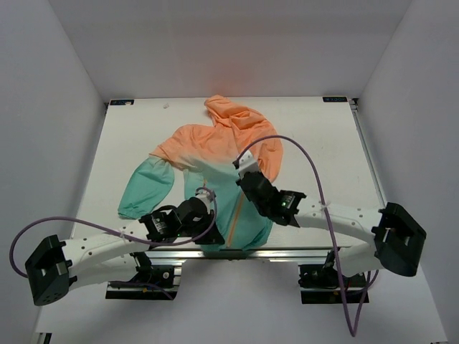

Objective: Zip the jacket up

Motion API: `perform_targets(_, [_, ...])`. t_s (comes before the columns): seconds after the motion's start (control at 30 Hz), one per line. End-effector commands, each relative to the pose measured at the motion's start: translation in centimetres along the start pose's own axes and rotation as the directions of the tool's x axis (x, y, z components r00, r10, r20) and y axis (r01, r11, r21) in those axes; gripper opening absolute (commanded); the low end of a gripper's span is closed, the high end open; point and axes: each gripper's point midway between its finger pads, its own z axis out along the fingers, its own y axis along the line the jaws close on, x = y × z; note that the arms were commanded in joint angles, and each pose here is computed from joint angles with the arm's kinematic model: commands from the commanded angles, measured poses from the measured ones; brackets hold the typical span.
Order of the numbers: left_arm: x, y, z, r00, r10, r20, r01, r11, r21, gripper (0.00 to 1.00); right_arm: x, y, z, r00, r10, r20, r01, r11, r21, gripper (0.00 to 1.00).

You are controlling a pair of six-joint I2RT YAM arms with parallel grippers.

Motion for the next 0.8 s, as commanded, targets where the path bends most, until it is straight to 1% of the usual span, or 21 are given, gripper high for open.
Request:
perform_targets(0.0, [5.4, 3.8, -1.4, 0.98, -0.082, -0.18, 0.063, 0.992, -0.11, 0.0, -5.4, -3.4, 2.5, 0.988, 0.083, 0.129, -0.096, 0.991, 0.097, 0.0])
perform_targets(0.03, [5.8, 4.3, -1.7, 0.978, -0.102, -0.18, 0.081, 0.99, -0.118, 0.0, -5.9, -5.0, 3.9, 0.987, 0.105, 0.125, -0.121, 0.984, 0.13, 0.0])
perform_targets(0.07, [6.2, 4.7, -1.8, 0.976, -0.112, -0.188, 0.089, 0.988, -0.126, 0.0, -6.3, -5.1, 4.7, 0.985, 0.118, 0.128, -0.132, 0.986, 0.105, 0.0])
perform_targets(0.13, [6.9, 5.3, -2.1, 0.971, -0.135, -0.197, 0.11, 0.985, -0.133, 0.0, -7.9, -6.9, 6.9, 0.975, 0.159, 0.153, -0.178, 0.977, 0.12, 0.0])
perform_targets(0.2, [7.3, 5.7, -2.2, 0.967, -0.146, -0.207, 0.119, 0.983, -0.14, 0.0, -9.3, -8.3, 8.5, 0.975, 0.141, 0.172, -0.166, 0.977, 0.137, 0.0])
perform_targets(0.23, [7.5, 5.8, -2.3, 0.965, -0.155, -0.211, 0.126, 0.981, -0.144, 0.0, -8.6, -9.3, 10.5, 0.983, 0.119, 0.139, -0.142, 0.975, 0.173, 0.0])
perform_targets(0.27, [7.9, 6.2, -2.3, 0.962, -0.164, -0.218, 0.131, 0.979, -0.155, 0.0, -11.1, -10.4, 11.2, 0.976, 0.124, 0.178, -0.158, 0.969, 0.19, 0.0])
perform_targets(0.3, [8.1, 6.3, -2.4, 0.96, -0.169, -0.222, 0.136, 0.978, -0.156, 0.0, -11.8, -11.1, 12.0, 0.975, 0.122, 0.186, -0.161, 0.965, 0.207, 0.0])
perform_targets(0.33, [8.3, 6.5, -2.4, 0.957, -0.183, -0.225, 0.149, 0.976, -0.162, 0.0, -10.9, -12.4, 14.1, 0.982, 0.113, 0.153, -0.147, 0.96, 0.238, 0.0])
perform_targets(0.37, [8.7, 6.9, -2.2, 0.954, -0.19, -0.233, 0.154, 0.974, -0.163, 0.0, -11.2, -13.0, 15.2, 0.981, 0.117, 0.152, -0.152, 0.958, 0.243, 0.0])
perform_targets(0.4, [8.9, 6.9, -2.2, 0.951, -0.197, -0.239, 0.162, 0.974, -0.158, 0.0, -13.8, -14.3, 15.8, 0.97, 0.136, 0.203, -0.186, 0.949, 0.254, 0.0])
perform_targets(0.43, [9.1, 6.9, -2.1, 0.948, -0.213, -0.238, 0.179, 0.971, -0.158, 0.0, -12.4, -15.8, 18.1, 0.975, 0.139, 0.176, -0.186, 0.94, 0.287, 0.0])
perform_targets(0.47, [9.2, 7.0, -1.9, 0.946, -0.219, -0.24, 0.187, 0.971, -0.152, 0.0, -12.4, -17.1, 19.1, 0.974, 0.146, 0.173, -0.195, 0.927, 0.32, 0.0])
perform_targets(0.5, [9.2, 6.9, -1.9, 0.945, -0.225, -0.239, 0.194, 0.97, -0.145, 0.0, -15.4, -20.1, 19.4, 0.957, 0.171, 0.236, -0.248, 0.902, 0.354, 0.0])
perform_targets(0.53, [9.2, 6.6, -1.8, 0.943, -0.23, -0.241, 0.202, 0.97, -0.134, 0.0, -13.5, -20.4, 21.8, 0.969, 0.174, 0.174, -0.228, 0.902, 0.366, 0.0])
perform_targets(0.6, [9.5, 6.9, -1.8, 0.938, -0.241, -0.249, 0.209, 0.967, -0.148, 0.0, -14.6, -22.4, 23.5, 0.96, 0.196, 0.2, -0.26, 0.888, 0.379, 0.0])
perform_targets(0.63, [9.5, 7.0, -1.9, 0.937, -0.244, -0.249, 0.21, 0.965, -0.156, 0.0, -15.7, -24.3, 24.8, 0.95, 0.205, 0.237, -0.288, 0.871, 0.398, 0.0])
perform_targets(0.7, [9.7, 7.2, -1.9, 0.934, -0.251, -0.254, 0.211, 0.962, -0.172, 0.0, -16.1, -25.5, 26.0, 0.949, 0.205, 0.239, -0.288, 0.872, 0.395, 0.0])
perform_targets(0.77, [9.5, 7.3, -1.9, 0.937, -0.247, -0.246, 0.207, 0.962, -0.176, 0.0, -16.3, -24.9, 27.8, 0.95, 0.19, 0.249, -0.272, 0.894, 0.356, 0.0])
